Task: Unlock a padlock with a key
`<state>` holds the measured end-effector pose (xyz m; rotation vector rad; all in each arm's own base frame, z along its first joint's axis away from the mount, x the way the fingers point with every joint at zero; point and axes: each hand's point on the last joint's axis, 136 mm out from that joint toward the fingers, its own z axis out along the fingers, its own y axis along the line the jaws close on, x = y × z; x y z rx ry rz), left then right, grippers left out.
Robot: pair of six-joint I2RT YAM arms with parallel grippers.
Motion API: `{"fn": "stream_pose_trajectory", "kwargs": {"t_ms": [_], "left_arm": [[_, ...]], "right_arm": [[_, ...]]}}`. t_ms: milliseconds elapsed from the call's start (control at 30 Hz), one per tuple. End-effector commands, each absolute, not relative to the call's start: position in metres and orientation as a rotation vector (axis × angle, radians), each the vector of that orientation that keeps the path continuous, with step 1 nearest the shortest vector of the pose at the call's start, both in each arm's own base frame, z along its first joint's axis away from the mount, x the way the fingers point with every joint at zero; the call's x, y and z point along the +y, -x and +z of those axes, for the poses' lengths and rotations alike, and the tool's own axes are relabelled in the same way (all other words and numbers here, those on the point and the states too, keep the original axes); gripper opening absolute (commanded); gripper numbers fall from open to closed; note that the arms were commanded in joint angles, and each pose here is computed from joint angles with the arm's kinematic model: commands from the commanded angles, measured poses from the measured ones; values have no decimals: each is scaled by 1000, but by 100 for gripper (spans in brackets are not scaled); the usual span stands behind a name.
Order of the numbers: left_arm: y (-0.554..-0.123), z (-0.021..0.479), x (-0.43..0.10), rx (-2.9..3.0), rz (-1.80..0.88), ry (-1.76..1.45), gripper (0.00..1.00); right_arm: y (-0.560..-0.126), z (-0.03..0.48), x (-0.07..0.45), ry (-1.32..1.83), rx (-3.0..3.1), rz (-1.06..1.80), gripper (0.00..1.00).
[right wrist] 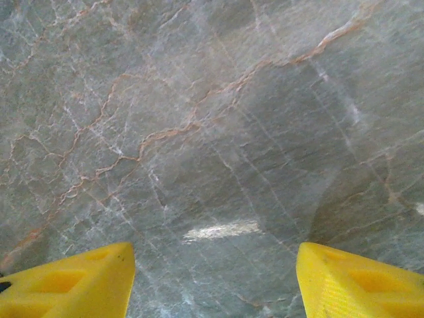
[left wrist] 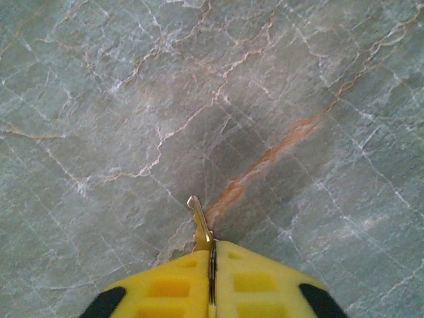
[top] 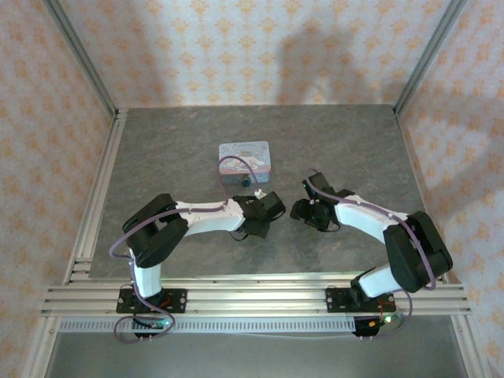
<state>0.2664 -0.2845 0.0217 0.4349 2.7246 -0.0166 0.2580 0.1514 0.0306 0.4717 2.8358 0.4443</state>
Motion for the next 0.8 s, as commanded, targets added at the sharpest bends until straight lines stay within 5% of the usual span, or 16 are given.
{"fn": "stream_pose_trajectory", "kwargs": {"t_ms": [0,767], "left_arm": [[-260,16,-278,2721,8,-486,3],[-246,37,-281,2554,-221,-655,0]], "right_arm": [[-265,39,168,-513,2815,562,66],[-263,45,222,-681,2786,1080,59]]}}
